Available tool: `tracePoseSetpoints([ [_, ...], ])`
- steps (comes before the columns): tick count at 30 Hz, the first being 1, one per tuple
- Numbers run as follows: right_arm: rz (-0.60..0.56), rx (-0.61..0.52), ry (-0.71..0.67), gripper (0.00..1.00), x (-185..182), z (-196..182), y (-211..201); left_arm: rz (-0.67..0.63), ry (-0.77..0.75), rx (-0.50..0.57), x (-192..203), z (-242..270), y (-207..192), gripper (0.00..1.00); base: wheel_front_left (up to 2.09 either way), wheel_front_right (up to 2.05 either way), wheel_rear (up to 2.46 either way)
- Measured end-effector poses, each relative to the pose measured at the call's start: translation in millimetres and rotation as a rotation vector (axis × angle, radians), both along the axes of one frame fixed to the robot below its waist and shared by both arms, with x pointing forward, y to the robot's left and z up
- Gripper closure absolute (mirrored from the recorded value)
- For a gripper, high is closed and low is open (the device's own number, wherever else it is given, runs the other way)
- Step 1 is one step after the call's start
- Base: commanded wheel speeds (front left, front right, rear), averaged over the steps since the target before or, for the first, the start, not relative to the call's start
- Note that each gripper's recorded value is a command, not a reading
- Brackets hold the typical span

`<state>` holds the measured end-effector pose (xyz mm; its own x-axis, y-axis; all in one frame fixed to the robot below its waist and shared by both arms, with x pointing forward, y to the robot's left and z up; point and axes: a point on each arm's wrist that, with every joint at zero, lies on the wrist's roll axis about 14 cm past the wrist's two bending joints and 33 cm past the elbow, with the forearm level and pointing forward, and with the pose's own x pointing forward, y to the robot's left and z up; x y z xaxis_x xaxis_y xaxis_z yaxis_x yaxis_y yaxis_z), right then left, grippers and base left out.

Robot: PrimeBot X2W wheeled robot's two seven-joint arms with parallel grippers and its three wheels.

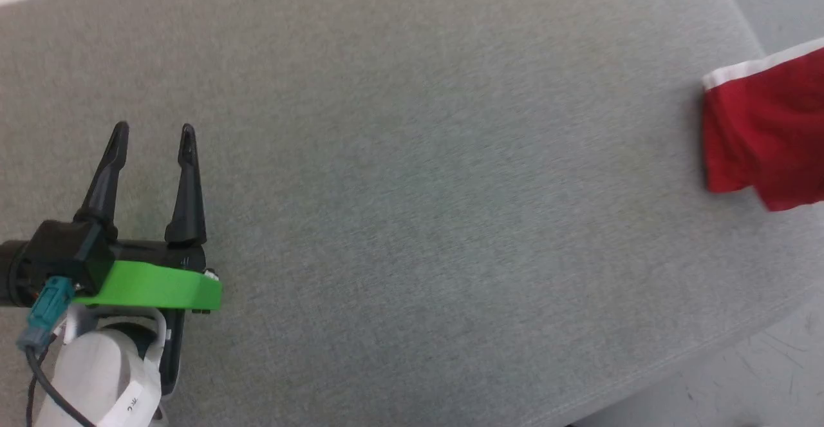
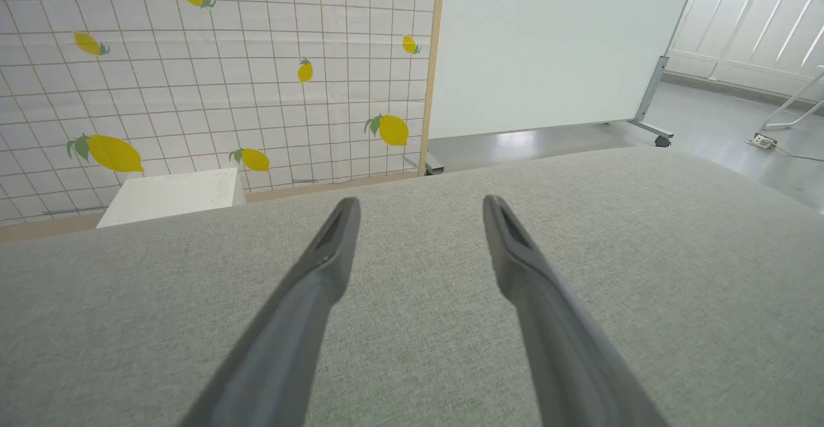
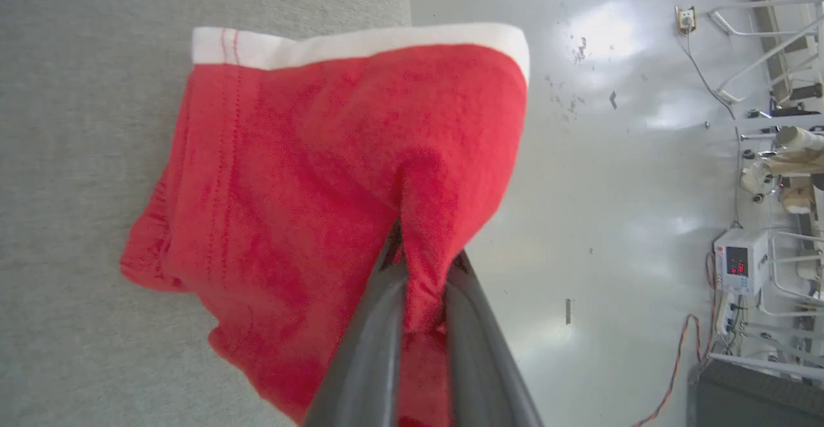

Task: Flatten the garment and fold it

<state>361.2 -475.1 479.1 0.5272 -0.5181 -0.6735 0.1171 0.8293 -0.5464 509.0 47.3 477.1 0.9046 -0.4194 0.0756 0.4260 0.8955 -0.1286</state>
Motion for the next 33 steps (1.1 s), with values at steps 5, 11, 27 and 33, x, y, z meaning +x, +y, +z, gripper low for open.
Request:
tracePoseSetpoints([
  [5, -0.034, -0.015, 0.009, 0.63, 22.4, -17.5, -14.4, 0.035, 0.074, 0.020, 5.5, -36.5, 16.1, 0.00, 0.00, 0.00, 0.00],
  [11, -0.088, 0.003, 0.037, 0.00, 36.0, -45.1, -19.9, 0.088, 0.115, 0.044, 4.5, -55.8, 38.1, 0.00, 0.00, 0.00, 0.00],
  [27, -0.054, -0.036, -0.365, 0.00, 74.1, 70.1, -14.1, 0.138, 0.052, 0.012, -19.8, -17.6, 47.3, 0.00, 0.00, 0.00, 0.00],
  [33, 0.204, 0.027, -0.733, 0.00, 107.9, 148.4, 58.2, 0.180, 0.009, 0.009, -37.8, 8.6, 59.3, 0.00, 0.00, 0.00, 0.00],
])
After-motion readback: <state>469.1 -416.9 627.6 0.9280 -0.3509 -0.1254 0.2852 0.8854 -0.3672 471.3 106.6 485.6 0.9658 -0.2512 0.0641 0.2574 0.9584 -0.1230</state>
